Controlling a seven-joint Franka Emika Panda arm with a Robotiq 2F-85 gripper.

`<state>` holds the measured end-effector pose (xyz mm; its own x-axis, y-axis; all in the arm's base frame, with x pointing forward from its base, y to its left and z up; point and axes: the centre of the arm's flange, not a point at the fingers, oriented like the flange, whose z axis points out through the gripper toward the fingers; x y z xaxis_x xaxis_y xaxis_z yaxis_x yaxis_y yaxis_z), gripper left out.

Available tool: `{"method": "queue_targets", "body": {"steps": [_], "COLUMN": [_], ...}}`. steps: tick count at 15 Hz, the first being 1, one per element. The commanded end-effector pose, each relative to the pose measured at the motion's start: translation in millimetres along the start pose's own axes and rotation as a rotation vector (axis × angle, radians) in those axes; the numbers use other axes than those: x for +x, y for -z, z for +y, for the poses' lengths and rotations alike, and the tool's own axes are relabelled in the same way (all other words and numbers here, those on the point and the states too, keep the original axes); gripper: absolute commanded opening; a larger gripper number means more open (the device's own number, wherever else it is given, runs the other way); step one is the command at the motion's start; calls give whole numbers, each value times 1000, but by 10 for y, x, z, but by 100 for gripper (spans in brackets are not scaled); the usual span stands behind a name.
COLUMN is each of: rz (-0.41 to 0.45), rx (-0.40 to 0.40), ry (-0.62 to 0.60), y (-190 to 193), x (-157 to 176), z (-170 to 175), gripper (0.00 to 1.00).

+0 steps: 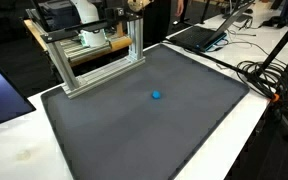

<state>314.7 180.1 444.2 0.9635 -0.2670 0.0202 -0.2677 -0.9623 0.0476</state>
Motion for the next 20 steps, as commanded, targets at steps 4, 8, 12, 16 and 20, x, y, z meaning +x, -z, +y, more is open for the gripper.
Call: {"method": "queue_targets", "body": {"steps": [4,8,12,16,20], "rz": [0,4,27,63,55], "rx": [0,0,-6,34,28], "ry": [0,5,66,110,164], "y": [0,5,284,638,887], "x": [0,28,104,166,184], "z": [0,12,233,502,812], "gripper": [100,100,100,100,100]}}
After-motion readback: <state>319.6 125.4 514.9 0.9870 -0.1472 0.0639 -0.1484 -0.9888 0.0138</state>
